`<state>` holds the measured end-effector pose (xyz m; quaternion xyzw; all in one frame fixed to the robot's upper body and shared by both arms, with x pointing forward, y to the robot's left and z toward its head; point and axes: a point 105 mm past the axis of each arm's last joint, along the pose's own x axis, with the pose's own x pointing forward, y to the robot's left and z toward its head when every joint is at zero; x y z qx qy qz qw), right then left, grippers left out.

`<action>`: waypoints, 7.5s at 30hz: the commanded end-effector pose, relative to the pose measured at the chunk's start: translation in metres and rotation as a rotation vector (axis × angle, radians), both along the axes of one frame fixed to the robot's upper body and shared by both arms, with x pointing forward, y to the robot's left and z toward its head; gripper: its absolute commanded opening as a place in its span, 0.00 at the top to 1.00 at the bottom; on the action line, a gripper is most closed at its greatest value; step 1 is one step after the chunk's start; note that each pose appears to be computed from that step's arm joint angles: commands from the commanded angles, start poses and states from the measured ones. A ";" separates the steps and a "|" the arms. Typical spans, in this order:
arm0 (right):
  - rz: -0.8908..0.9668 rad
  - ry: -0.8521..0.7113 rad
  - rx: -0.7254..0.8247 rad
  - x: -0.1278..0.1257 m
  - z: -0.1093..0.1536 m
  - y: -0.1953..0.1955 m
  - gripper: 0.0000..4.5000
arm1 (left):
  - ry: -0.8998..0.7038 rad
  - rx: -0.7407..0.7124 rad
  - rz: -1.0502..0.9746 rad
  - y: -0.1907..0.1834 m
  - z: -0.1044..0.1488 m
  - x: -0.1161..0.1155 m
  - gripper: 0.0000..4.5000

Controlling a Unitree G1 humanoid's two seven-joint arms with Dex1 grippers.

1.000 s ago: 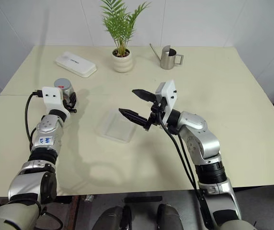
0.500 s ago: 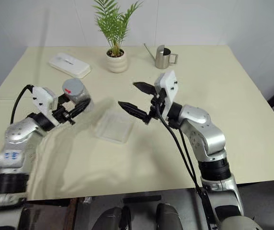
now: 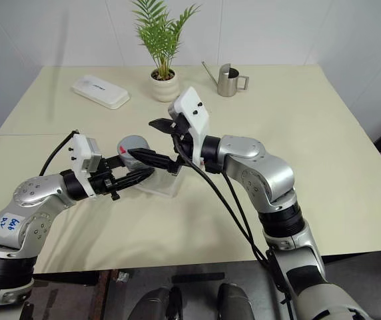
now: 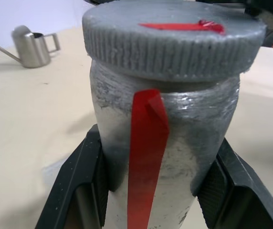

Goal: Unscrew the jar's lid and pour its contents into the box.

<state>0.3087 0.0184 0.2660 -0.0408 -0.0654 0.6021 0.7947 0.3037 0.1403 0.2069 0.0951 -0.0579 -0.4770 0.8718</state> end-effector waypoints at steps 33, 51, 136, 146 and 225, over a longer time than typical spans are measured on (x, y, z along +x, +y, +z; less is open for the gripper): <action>0.640 -0.154 -0.223 -0.044 0.024 -0.019 0.42 | -0.047 0.057 -0.554 -0.040 0.014 -0.043 0.56; 0.376 -0.284 -0.062 -0.021 0.039 -0.021 0.00 | -0.038 -0.012 -0.286 -0.010 0.017 -0.018 0.56; -0.025 -0.170 -0.202 0.013 0.025 -0.028 0.99 | -0.117 -0.150 -0.190 -0.018 0.032 0.001 0.56; 0.003 -0.182 -0.199 0.000 0.031 -0.008 0.99 | -0.106 -0.126 -0.185 -0.027 0.020 0.011 0.56; 0.138 -0.130 -0.106 0.022 0.036 -0.054 0.01 | -0.132 -0.171 -0.324 -0.018 0.026 0.000 0.56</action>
